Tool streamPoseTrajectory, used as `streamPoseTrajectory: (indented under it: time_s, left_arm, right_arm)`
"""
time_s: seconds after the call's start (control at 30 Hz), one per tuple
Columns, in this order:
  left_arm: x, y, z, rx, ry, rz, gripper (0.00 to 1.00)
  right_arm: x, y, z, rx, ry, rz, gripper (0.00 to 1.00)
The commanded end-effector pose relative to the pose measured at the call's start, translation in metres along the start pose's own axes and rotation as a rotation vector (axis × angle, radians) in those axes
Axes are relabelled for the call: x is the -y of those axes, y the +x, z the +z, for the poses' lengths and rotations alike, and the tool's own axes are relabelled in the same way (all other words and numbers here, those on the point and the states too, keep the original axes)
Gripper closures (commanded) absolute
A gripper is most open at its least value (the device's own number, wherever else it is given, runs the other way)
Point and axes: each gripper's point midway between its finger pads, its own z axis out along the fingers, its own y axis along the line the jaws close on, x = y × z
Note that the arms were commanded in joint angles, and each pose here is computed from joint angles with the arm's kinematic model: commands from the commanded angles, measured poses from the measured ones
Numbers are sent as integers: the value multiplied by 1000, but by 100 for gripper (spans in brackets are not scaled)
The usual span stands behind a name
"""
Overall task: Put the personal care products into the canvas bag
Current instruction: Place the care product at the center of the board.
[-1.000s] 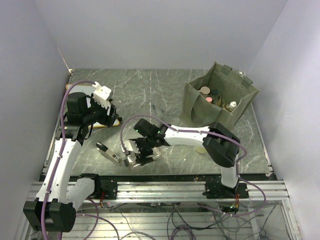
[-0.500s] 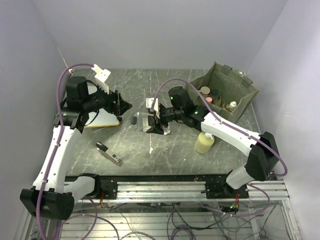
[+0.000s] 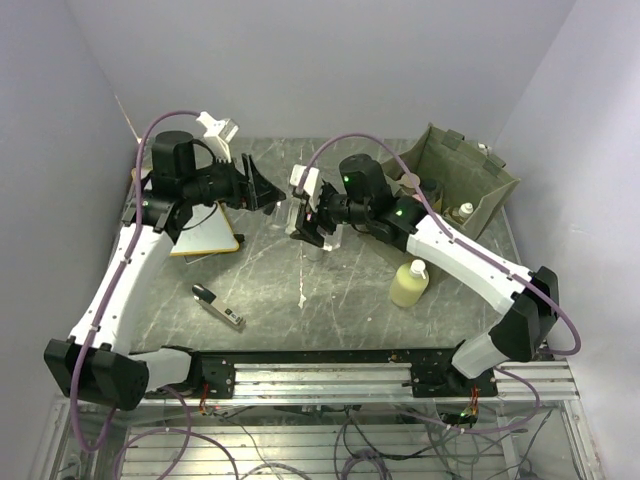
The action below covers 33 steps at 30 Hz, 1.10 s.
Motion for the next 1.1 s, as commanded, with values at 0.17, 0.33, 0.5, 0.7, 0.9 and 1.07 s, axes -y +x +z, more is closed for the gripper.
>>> streamPoseTrajectory:
  time_s: [0.17,0.33,0.5,0.7,0.9,1.07]
  left_arm:
    - [13,-2,18,-55,62,-159,16]
    - [20,2,31,-93,101,-190,25]
    - [24,8,45,-135,141,-226,38]
    - [34,7,54,-154,184,-206,54]
    - [50,4,56,-156,244,-145,74]
    - [63,12,57,-180,291,-144,51]
  right_arm:
    - [47,-71,-30,134,212,-55,100]
    - [56,-72,-33,124,260,-56,100]
    - [62,-71,-35,114,290,-59,100]
    - [67,-69,-40,111,319,-64,100]
    - [72,-62,-44,103,342,-70,100]
    - [76,-63,-49,108,353,-71,100]
